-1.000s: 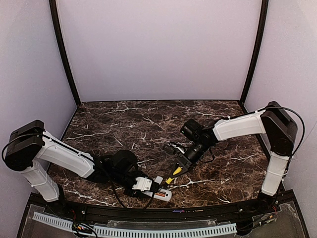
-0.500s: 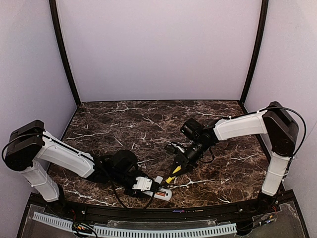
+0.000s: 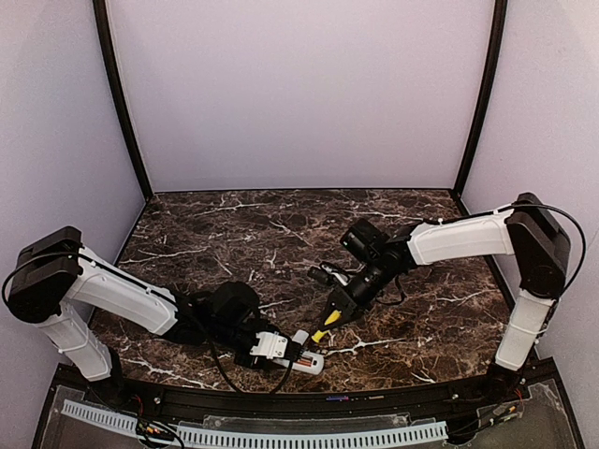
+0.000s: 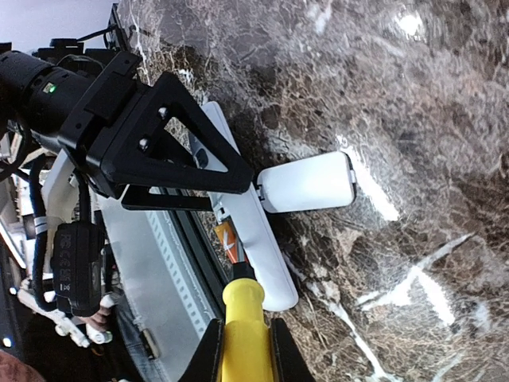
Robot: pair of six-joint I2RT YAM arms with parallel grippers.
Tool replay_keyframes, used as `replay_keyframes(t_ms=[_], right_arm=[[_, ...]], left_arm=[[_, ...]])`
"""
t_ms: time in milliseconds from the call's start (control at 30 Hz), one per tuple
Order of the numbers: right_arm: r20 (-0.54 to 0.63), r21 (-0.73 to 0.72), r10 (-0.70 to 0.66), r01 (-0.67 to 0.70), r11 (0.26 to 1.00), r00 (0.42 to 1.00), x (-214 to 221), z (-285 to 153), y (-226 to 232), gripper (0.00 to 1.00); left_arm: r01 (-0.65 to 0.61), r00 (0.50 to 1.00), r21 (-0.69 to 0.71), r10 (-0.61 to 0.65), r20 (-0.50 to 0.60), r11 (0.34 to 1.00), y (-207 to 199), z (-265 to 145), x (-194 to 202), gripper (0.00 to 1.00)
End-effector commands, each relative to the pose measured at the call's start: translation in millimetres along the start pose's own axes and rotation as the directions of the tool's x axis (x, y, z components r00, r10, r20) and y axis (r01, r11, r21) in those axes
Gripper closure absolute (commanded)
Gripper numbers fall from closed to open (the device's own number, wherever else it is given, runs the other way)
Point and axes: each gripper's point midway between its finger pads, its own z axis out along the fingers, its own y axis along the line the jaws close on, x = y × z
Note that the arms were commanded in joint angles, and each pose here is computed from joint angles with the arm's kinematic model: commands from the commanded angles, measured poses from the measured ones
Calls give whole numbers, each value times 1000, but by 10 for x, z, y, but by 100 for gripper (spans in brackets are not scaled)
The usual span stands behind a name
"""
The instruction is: Unload the batteries from the remote control
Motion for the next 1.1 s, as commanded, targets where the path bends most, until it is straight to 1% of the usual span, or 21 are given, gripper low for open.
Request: replay_keyframes(t_ms=[0, 133, 200, 267, 333, 367, 467, 567, 700, 800, 867, 967, 1067], right_arm=[[42, 262, -253, 233, 936, 967, -126, -9, -301, 100], [16, 275, -452, 431, 860, 892, -147, 7, -77, 100], [7, 278, -550, 526, 804, 835, -142, 8, 31, 100], [2, 267, -603, 581, 769, 798, -131, 2, 113, 100], [5, 259, -626, 604, 754, 780, -134, -20, 165, 100], [7, 260, -622, 599, 757, 783, -146, -30, 184, 100], [-1, 289, -549, 526, 800, 836, -210, -32, 135, 100], [-28, 296, -436, 424, 856, 899, -192, 38, 17, 100], [-47, 290, -307, 307, 906, 950, -86, 152, -134, 100], [-33, 329, -257, 253, 910, 966, -100, 121, -197, 100], [-2, 366, -218, 203, 908, 976, -161, 43, -242, 100], [51, 376, -163, 132, 917, 985, -259, -58, -247, 100], [72, 394, -120, 82, 916, 990, -292, -106, -260, 100]], left_arm=[[-82, 992, -163, 96, 83, 983, 384, -195, -371, 99], [-95, 989, -188, 114, 94, 978, 411, -234, -413, 100], [-97, 989, -192, 116, 95, 977, 414, -243, -420, 100], [-101, 988, -197, 121, 92, 975, 422, -249, -420, 100], [-105, 988, -207, 126, 90, 973, 435, -261, -425, 100], [-108, 988, -213, 128, 85, 971, 443, -265, -414, 100], [-112, 987, -235, 135, 84, 965, 479, -285, -426, 100], [-122, 987, -261, 144, 68, 958, 527, -296, -410, 100], [-134, 987, -309, 154, 42, 942, 617, -317, -389, 100], [-144, 987, -344, 160, 18, 928, 678, -335, -363, 100], [-155, 986, -362, 168, 5, 919, 717, -350, -355, 100], [-160, 985, -387, 173, 0, 908, 758, -375, -358, 100], [-163, 984, -405, 176, -5, 899, 784, -398, -366, 100]])
